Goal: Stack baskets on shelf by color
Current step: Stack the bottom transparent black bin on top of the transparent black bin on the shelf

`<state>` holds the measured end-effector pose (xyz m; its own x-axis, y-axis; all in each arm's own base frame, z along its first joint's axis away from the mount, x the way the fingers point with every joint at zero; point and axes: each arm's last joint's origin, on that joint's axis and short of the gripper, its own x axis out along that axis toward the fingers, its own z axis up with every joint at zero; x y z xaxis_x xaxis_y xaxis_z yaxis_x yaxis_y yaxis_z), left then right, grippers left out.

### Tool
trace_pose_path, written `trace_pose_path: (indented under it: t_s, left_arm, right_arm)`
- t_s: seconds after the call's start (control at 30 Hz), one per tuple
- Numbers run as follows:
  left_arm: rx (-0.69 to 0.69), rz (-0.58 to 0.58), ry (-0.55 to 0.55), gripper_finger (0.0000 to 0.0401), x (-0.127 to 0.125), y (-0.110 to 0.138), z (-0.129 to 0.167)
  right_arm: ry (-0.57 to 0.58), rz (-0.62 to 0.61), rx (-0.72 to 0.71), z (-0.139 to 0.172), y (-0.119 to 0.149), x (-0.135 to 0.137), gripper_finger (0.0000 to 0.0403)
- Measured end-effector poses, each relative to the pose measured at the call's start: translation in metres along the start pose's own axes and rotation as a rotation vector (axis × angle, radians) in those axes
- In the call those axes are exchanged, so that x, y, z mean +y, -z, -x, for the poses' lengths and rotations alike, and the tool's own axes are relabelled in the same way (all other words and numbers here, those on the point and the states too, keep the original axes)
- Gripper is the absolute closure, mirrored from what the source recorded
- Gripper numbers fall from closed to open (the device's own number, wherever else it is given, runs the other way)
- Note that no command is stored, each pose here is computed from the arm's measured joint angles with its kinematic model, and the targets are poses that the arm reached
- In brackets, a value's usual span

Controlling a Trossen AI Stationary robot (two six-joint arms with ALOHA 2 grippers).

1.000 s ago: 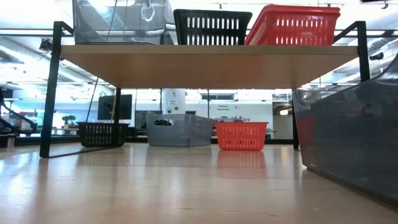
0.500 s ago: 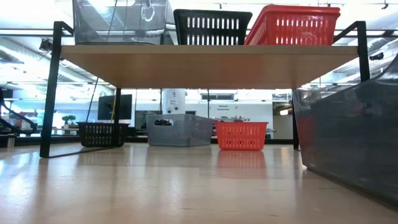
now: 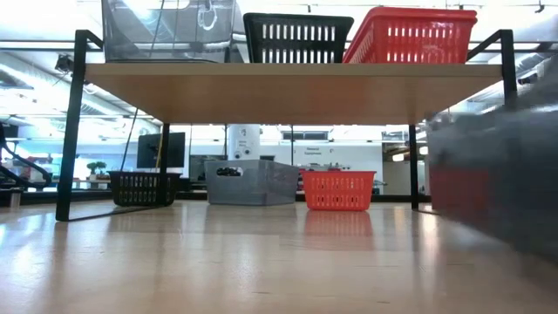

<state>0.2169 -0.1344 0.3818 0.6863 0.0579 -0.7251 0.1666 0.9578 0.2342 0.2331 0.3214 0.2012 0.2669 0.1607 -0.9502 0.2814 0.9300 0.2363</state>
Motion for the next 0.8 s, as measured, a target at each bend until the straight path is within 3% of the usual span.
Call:
trace_pose_path:
  t_s: [0.17,0.3,0.53,0.8]
  left_arm:
    - [0.034,-0.01,-0.009,0.0268,-0.006,-0.001,-0.011]
    - [0.058,-0.022,-0.014,0.0268,-0.011,-0.003,-0.021]
    - [0.042,-0.048,-0.002,0.0268,-0.022,-0.008,-0.031]
    - [-0.03,-0.373,0.168,0.0268,-0.058,-0.011,-0.033]
  right_arm:
    - [0.079,0.061,0.015,-0.014,-0.007,-0.011,0.0279]
    - [0.025,0.061,0.041,-0.005,-0.015,-0.01,0.0279]
    - [0.042,0.086,0.07,0.005,-0.022,-0.008,0.0282]
    - [0.156,0.046,0.16,0.035,-0.022,-0.009,0.0295]
